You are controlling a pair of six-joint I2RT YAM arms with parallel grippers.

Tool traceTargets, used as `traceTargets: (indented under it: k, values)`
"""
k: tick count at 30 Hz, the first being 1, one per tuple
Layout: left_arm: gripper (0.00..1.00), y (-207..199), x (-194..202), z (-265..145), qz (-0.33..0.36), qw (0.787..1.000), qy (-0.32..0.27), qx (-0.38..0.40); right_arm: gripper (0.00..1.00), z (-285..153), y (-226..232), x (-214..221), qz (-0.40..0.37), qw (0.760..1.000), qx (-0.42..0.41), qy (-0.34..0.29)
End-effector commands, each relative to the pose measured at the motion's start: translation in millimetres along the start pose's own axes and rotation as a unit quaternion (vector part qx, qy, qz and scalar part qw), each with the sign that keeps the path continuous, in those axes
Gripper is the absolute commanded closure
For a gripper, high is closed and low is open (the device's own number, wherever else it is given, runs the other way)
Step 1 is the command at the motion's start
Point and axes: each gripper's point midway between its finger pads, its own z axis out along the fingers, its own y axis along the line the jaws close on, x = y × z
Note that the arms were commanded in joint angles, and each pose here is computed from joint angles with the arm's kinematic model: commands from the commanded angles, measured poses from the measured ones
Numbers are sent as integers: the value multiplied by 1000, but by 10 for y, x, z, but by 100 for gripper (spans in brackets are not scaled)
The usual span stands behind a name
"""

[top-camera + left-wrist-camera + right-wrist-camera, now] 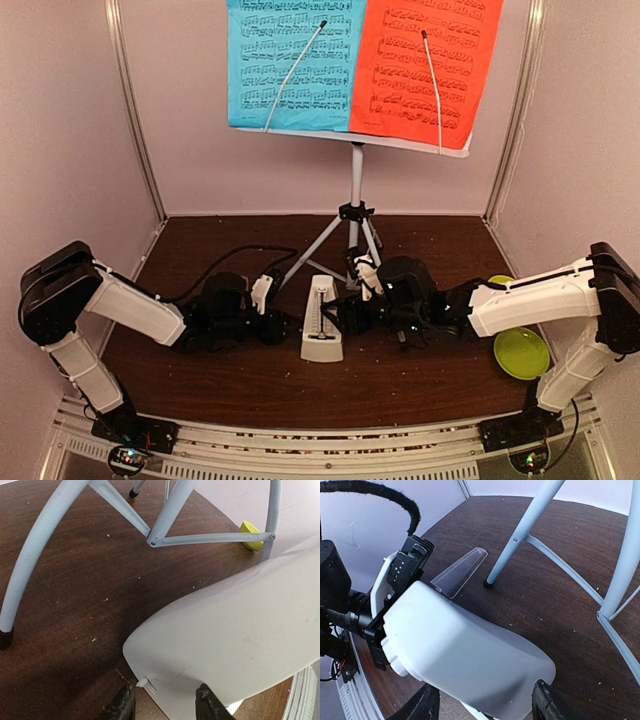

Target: Set up the instrument practice props

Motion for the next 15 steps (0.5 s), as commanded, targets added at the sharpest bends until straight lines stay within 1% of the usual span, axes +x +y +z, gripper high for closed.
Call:
traceTargets:
  k: [1, 4, 6, 8, 13, 14, 15]
  values:
    - [56, -84, -41, 14, 4, 1000, -16, 20, 39, 17, -45, -75, 10, 1000, 22, -14]
    - [56, -79, -33, 17, 4, 1000, -15, 20, 46, -6, -61, -60, 11, 1000, 22, -13]
    - [56, -75, -32, 22, 4, 1000, -14, 19, 55, -21, -70, -45, 9, 1000, 23, -13]
    - [56, -72, -28, 26, 5, 1000, -13, 18, 61, -31, -75, -35, 7, 1000, 23, -12]
    - [56, -76, -45, 32, 8, 1000, -13, 18, 67, -58, -52, -40, 5, 1000, 16, -12]
    - [56, -76, -41, 33, 8, 1000, -13, 18, 68, -67, -47, -39, 4, 1000, 14, -12]
    - [56, -74, -39, 33, 8, 1000, -12, 17, 67, -74, -42, -35, 4, 1000, 12, -11]
